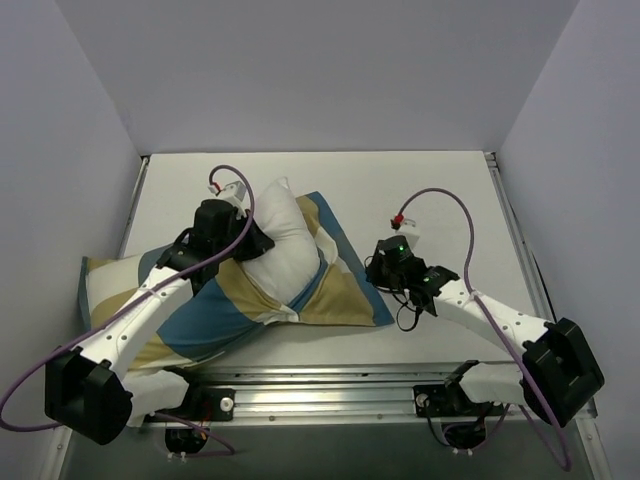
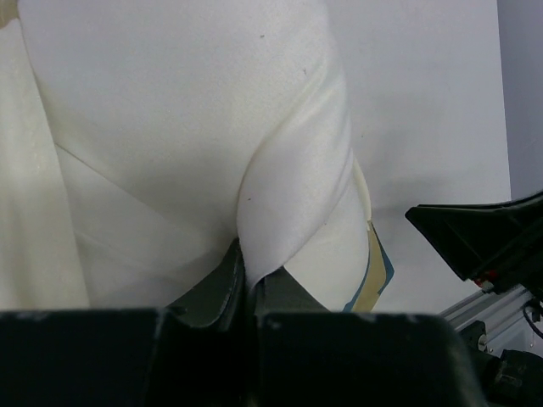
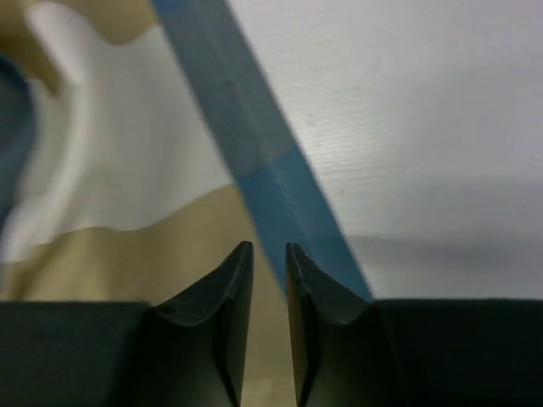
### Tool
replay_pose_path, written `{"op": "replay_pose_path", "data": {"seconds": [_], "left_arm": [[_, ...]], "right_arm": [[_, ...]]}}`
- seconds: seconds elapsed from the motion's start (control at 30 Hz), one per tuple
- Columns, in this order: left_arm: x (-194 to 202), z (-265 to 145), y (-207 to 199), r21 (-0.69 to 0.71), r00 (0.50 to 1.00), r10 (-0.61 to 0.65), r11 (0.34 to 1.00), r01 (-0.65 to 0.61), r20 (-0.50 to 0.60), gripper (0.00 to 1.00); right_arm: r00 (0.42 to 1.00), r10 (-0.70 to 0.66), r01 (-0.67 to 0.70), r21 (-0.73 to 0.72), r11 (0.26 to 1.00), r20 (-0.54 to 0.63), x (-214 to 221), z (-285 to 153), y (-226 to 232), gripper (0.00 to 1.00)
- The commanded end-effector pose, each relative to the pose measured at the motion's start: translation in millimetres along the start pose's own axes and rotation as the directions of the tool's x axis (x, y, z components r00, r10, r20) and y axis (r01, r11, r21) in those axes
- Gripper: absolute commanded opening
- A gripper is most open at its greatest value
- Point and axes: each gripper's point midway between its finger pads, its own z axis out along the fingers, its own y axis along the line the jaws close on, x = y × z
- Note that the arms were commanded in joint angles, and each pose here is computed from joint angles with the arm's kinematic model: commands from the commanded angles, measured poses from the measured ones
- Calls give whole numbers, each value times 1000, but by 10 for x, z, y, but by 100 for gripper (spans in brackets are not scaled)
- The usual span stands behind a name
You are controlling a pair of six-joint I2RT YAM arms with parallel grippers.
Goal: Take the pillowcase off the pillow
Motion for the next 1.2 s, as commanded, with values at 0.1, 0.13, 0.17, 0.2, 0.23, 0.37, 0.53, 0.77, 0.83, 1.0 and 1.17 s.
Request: {"op": "replay_pose_path", "data": {"seconds": [0.1,0.13,0.17,0.2,0.23,0.37,0.53,0.77,0.83,1.0,1.17], "left_arm": [[-149,8,-321,68,993,108,992,-111,40,10],[-182,-15,-377,81,988,145,986,-148,49,15],[-272,-82,-529,110,978,194,973,-201,77,27],[-298,-118,-565,113,954,287,949,-296,88,38],[-338,-157,-629,114,934,343,928,-354,104,58],[-357,-267,-935,141,780,609,767,-626,145,91],[-142,-171,-1170,151,584,802,566,-810,126,96],[220,319,-844,36,582,812,584,-811,-52,95],[324,431,-717,5,607,787,611,-792,-107,94],[611,561,-373,-69,664,704,671,-738,-253,95],[874,610,-165,-100,719,616,733,-673,-321,86]], "right_arm": [[995,-97,100,-105,989,33,-117,-344,574,38],[994,-113,112,-143,983,4,-36,-377,683,40],[993,-114,110,-155,982,-17,24,-372,720,41],[992,-117,109,-158,981,-38,91,-350,735,43],[991,-121,111,-161,981,-55,170,-336,722,43],[994,-97,88,-133,987,-58,279,-295,576,44],[996,-83,79,-102,992,-38,262,-341,447,43],[995,-87,84,-88,993,-39,295,-335,372,43],[995,-87,82,-95,992,-42,318,-320,377,43],[995,-95,91,-101,991,-41,322,-287,409,43],[995,-103,101,-124,987,-10,235,-332,512,43]]}}
